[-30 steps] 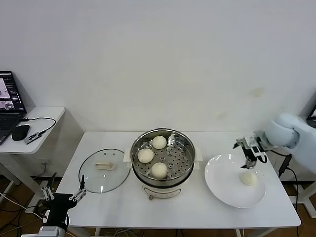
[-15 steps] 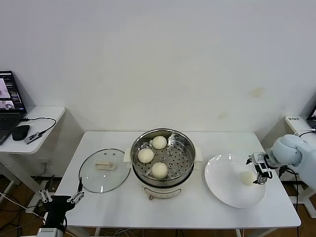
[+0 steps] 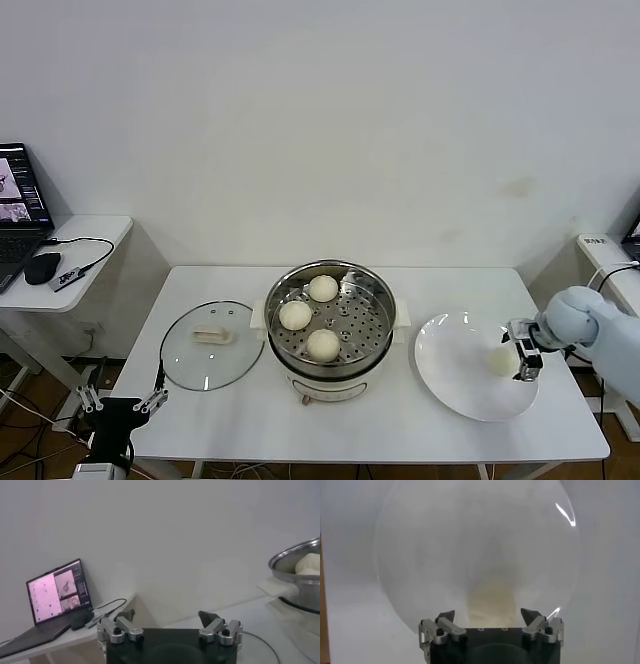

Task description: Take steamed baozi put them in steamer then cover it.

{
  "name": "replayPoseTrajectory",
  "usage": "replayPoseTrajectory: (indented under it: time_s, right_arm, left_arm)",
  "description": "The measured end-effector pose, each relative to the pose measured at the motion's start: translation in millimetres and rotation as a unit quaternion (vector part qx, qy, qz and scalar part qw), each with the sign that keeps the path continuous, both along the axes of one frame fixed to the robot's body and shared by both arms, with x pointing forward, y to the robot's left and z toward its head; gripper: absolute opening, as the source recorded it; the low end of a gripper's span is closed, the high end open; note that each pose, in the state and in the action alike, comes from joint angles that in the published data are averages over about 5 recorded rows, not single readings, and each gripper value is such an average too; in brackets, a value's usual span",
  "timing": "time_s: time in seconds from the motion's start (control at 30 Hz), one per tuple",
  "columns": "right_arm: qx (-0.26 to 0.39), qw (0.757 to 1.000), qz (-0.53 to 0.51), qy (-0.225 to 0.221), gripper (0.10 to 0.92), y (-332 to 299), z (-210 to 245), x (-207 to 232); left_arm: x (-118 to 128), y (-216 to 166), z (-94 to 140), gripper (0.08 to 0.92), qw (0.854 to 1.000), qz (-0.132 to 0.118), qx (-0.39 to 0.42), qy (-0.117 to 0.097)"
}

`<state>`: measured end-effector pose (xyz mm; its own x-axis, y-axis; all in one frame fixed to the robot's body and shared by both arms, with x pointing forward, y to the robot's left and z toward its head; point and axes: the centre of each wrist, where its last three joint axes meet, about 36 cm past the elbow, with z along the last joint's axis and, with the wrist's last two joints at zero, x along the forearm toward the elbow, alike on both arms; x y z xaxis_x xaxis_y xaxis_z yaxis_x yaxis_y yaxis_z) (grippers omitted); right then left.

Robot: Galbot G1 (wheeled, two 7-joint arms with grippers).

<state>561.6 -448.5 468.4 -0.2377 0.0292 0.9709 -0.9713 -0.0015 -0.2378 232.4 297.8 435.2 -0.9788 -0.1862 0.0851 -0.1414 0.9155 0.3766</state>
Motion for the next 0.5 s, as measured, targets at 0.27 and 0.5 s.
replayPoseTrajectory:
  time_s: [0.27, 0.5]
  right_arm:
    - [-0.002, 1.000, -0.007, 0.004, 0.781, 1, -16, 4]
    - [-0.002, 1.000, -0.011, 0.002, 0.698, 2, -19, 8]
  left_arm:
    - [0, 1, -1, 0.823, 1.000, 0.001, 0.000, 0.001]
    - [0, 1, -2, 0.823, 1.000, 0.002, -0.001, 0.001]
